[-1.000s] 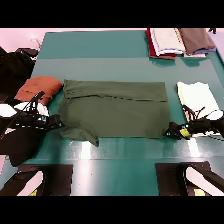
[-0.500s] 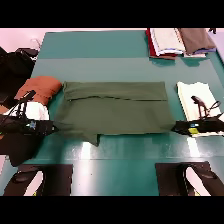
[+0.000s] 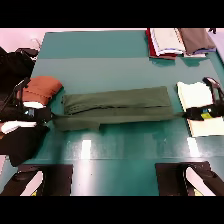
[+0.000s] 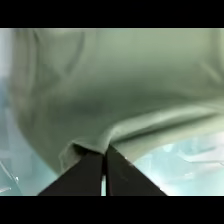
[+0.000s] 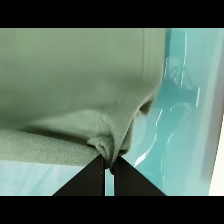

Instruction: Fold the shirts.

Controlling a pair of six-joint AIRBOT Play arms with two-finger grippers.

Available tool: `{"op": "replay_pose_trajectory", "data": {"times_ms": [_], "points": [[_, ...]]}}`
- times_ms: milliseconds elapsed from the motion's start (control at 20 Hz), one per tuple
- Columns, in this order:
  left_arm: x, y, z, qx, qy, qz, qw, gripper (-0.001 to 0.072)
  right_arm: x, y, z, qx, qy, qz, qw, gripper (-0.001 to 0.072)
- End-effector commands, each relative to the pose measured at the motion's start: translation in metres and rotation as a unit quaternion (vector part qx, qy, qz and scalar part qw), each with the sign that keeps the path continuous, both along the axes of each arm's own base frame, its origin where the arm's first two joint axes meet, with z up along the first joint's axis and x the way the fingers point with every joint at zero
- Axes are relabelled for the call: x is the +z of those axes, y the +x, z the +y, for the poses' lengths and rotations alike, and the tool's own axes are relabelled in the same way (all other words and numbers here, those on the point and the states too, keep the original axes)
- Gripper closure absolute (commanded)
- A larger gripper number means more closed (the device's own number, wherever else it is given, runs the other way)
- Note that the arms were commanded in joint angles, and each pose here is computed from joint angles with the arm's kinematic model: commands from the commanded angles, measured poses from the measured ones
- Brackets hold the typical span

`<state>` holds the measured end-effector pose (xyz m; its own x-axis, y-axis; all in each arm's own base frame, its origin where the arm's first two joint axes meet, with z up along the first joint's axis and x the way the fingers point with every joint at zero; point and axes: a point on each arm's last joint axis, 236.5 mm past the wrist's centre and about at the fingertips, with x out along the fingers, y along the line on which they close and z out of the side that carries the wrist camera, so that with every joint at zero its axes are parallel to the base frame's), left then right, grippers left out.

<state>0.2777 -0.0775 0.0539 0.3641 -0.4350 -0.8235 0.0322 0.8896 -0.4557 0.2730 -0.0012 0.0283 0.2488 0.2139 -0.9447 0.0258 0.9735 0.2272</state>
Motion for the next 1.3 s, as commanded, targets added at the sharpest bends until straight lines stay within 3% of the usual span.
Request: {"op": "replay_pose_trajectory", "data": {"times_ms": [0,450,500,550,600,650,700,750,850,900,1050,1250], "points": [[-0.032,0.061,0.01,0.011,0.002,-0.009,1.0,0.0684,-0.017,0.066,0.007,0.011,-0.001,0.004,1.0,0.0696],[-0.065,0.154,0.026,0.045,-0.004,-0.012,0.999,0.0682,-0.034,0.163,0.024,0.026,0.012,0.002,1.0,0.0694],[-0.061,0.158,0.025,0.048,-0.007,-0.019,0.999,0.0679,-0.029,0.171,0.028,0.022,0.028,-0.008,0.999,0.0665],[-0.057,0.16,0.025,0.047,-0.008,-0.023,0.999,0.0502,-0.025,0.178,0.028,0.012,0.044,-0.018,0.999,0.0446],[-0.051,0.162,0.024,0.048,-0.011,-0.025,0.998,0.0186,-0.018,0.182,0.029,0.002,0.065,-0.025,0.998,0.0266],[-0.043,0.162,0.023,0.049,-0.016,-0.023,0.998,0.014,-0.012,0.182,0.03,0.003,0.086,-0.031,0.996,0.0259],[-0.034,0.163,0.02,0.039,-0.018,-0.024,0.999,0.0141,-0.009,0.178,0.025,0.002,0.101,-0.034,0.994,0.0259],[-0.026,0.162,0.018,0.03,-0.02,-0.024,0.999,0.0242,-0.009,0.171,0.018,0.0,0.109,-0.029,0.994,0.0257],[-0.018,0.156,0.012,0.012,-0.027,-0.015,0.999,0.0661,-0.022,0.148,-0.005,-0.019,0.116,-0.011,0.993,0.0246],[-0.016,0.155,0.008,0.01,-0.036,-0.012,0.999,0.0682,-0.032,0.137,-0.017,-0.035,0.127,0.001,0.991,0.0179],[-0.015,0.153,-0.019,-0.016,-0.04,-0.015,0.999,0.0682,-0.068,0.112,-0.04,-0.094,0.199,0.038,0.975,0.0177],[-0.01,0.155,-0.08,-0.059,-0.039,-0.047,0.996,0.0682,-0.095,0.112,-0.016,-0.088,0.256,0.063,0.961,0.018]]}}
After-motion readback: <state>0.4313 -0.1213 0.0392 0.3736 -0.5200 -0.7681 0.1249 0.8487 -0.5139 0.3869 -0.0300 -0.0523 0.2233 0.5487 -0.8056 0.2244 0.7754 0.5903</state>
